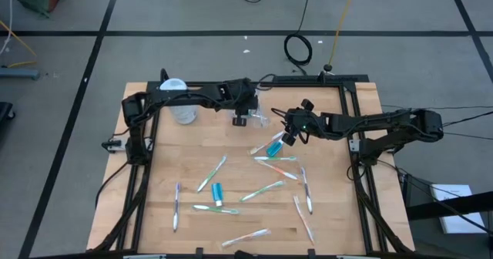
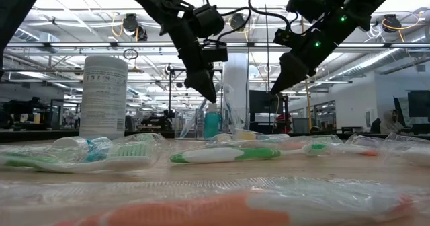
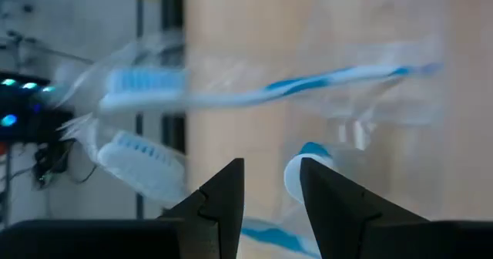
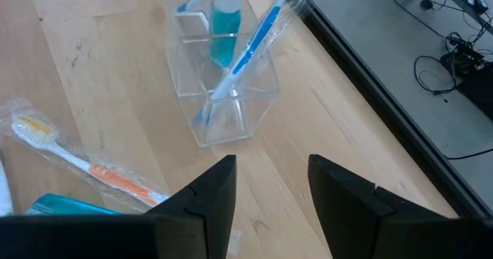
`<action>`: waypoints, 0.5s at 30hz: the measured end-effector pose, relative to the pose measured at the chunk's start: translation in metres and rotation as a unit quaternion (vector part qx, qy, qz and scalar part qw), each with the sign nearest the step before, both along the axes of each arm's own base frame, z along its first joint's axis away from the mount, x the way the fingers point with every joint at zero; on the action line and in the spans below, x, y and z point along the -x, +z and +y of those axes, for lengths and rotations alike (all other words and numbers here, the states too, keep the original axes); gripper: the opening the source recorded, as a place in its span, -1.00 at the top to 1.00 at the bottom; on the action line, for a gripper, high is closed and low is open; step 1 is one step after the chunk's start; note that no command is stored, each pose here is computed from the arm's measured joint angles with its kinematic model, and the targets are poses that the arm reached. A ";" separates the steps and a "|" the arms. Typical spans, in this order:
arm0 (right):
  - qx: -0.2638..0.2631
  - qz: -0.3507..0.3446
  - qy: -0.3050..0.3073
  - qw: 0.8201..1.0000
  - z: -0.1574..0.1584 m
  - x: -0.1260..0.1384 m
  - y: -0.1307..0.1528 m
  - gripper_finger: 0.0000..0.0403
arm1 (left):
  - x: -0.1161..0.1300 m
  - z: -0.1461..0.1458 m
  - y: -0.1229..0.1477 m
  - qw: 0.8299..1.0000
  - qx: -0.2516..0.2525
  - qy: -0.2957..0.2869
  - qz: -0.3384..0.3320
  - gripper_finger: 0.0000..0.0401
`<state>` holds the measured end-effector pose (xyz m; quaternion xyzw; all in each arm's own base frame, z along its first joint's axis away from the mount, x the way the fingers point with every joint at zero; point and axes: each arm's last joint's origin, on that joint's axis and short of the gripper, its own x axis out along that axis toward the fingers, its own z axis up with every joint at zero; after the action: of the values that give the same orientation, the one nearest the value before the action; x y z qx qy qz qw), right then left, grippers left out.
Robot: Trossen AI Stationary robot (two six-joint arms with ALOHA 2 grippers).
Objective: Pick & Place toothbrushing station
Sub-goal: Put the mouthwash into the transparent organizer
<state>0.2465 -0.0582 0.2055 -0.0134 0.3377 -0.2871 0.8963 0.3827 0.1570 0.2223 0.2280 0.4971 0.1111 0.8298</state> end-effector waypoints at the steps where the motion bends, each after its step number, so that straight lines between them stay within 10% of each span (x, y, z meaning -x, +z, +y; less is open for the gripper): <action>1: 0.000 0.000 0.000 1.000 0.000 0.000 0.000 0.23 | 0.001 0.003 0.000 1.000 -0.002 0.004 0.001 0.35; 15: 0.000 0.000 0.000 1.000 0.000 0.000 0.000 0.23 | 0.003 0.004 0.004 1.000 -0.002 0.003 -0.005 0.35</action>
<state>0.2465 -0.0582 0.2055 -0.0134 0.3376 -0.2871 0.8963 0.3800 0.1606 0.2263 0.2274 0.4936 0.1153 0.8315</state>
